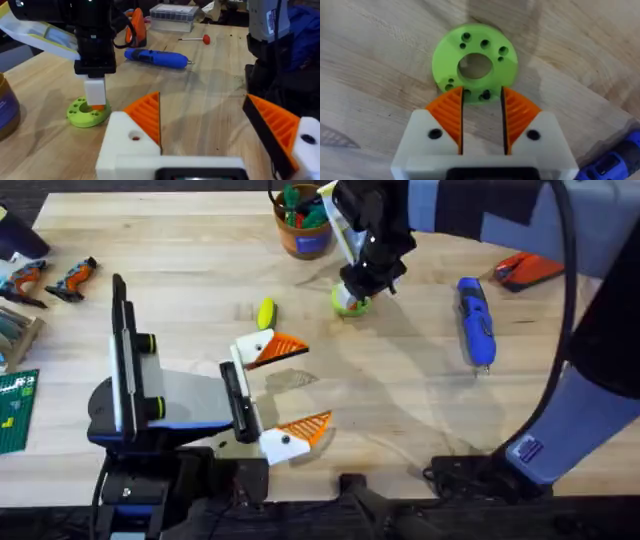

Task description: Pick up the gripper from the table and insert it into the empty holder that is missing its gripper. Then pick up a screw, insert it into the mounting hole, and use the screwdriver to tighten it. Finally, clean up the table by picking up the vegetable and placing it into the bucket.

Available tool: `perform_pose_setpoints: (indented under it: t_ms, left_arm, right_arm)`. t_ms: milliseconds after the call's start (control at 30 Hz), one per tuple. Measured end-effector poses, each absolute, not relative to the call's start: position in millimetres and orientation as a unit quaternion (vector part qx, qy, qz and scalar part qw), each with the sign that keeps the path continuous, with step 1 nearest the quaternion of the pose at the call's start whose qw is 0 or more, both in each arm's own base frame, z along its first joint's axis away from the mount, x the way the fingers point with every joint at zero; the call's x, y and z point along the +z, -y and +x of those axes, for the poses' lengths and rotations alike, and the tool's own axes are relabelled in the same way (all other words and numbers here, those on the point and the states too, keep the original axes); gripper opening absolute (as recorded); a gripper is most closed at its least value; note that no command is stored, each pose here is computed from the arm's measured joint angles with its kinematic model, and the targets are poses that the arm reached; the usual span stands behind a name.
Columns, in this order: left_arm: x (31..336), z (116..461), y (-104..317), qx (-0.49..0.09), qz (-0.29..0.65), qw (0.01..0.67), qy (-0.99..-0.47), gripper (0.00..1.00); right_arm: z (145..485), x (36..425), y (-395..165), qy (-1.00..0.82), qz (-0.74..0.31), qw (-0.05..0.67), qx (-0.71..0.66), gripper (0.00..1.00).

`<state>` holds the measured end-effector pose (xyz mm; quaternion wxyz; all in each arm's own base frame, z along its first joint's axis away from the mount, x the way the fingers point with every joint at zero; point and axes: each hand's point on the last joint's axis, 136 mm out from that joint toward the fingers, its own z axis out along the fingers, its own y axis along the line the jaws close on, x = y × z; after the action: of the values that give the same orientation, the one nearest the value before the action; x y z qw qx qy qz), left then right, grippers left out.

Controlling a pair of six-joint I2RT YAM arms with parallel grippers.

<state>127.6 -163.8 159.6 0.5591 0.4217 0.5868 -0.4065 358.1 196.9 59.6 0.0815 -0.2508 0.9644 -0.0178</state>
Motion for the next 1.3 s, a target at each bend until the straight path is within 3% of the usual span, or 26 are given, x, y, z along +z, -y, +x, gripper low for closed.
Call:
perform_pose_setpoints:
  t_ms: [300,633,1133,1300]
  left_arm:
    - [159.6,127.6,163.8,-0.407,0.422,0.559,-0.587,0.985]
    - [159.6,127.6,163.8,-0.406,0.422,0.559,-0.587,0.985]
    - [159.6,127.6,163.8,-0.406,0.422,0.559,-0.587,0.985]
    - [159.7,127.6,163.8,-0.406,0.422,0.559,-0.587,0.985]
  right_arm:
    - [358.3,59.6,-197.0,-0.964,-0.251,0.082,-0.018,0.252]
    - [359.2,59.7,-195.3,-0.965,-0.249,0.083,-0.021,0.013]
    - [358.9,61.4,-194.8,-0.965,-0.249,0.081,-0.022,0.007]
    - [357.6,85.4,-194.0,-0.964,-0.249,0.086,-0.020,0.007]
